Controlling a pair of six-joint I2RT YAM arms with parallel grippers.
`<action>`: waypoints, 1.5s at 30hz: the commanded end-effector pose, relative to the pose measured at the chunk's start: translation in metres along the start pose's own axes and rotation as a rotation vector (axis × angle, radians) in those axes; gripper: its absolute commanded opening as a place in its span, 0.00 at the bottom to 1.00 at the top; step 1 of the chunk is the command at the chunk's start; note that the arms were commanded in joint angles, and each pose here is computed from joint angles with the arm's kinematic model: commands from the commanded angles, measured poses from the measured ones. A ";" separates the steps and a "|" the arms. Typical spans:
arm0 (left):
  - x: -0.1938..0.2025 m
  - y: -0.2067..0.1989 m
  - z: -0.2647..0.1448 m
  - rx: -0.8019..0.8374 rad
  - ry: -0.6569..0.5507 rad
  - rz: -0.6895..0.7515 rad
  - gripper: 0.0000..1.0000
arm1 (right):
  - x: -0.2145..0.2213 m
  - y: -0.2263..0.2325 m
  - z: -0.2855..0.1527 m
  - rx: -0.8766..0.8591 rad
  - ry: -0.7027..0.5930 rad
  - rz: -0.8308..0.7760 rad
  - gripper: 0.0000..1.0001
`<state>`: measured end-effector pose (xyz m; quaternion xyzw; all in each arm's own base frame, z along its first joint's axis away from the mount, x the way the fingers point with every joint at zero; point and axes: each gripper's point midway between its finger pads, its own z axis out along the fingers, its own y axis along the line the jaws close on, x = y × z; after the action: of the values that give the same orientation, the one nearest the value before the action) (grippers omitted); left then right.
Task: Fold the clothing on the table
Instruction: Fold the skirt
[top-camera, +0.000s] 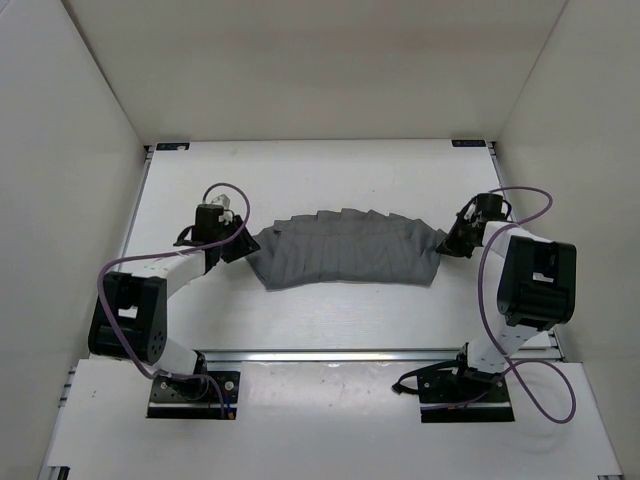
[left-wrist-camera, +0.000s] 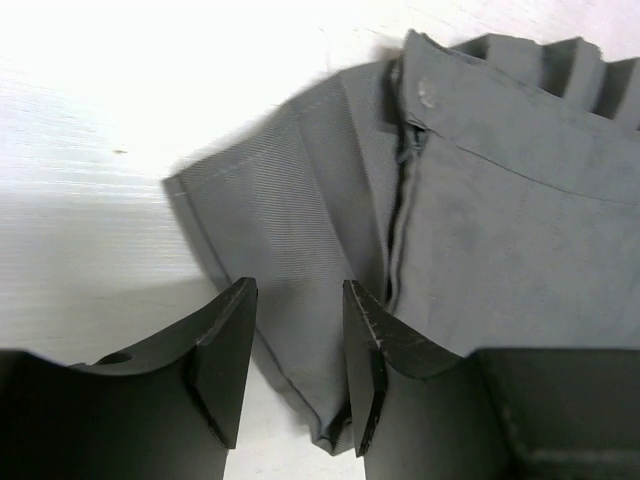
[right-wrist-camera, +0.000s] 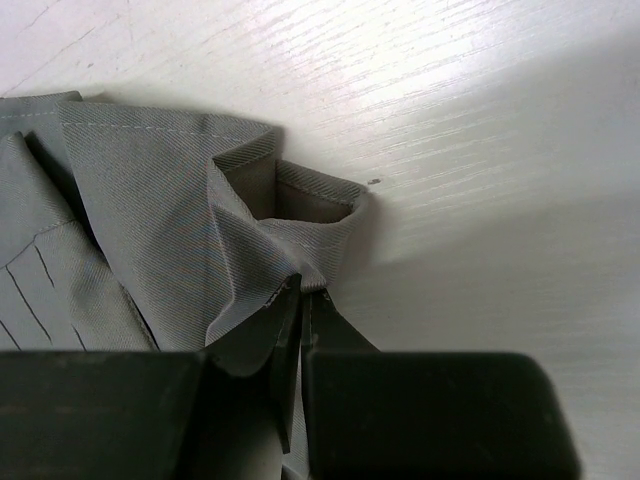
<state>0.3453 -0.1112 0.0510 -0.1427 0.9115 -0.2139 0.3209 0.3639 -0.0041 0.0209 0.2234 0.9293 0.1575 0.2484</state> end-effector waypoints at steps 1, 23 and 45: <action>-0.005 0.011 -0.007 -0.067 -0.023 0.036 0.51 | -0.009 0.008 -0.007 -0.017 -0.020 -0.032 0.00; 0.032 0.017 0.031 -0.092 0.171 0.034 0.00 | -0.068 0.077 -0.069 -0.195 -0.140 -0.203 0.00; 0.036 0.016 0.027 -0.074 0.160 0.014 0.00 | 0.117 0.394 -0.097 -0.827 0.080 -0.614 0.00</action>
<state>0.3535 -0.1223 0.0145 -0.1308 0.9334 -0.1976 0.2693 0.3495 0.3451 0.1952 -0.1570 0.8420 0.4207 0.2989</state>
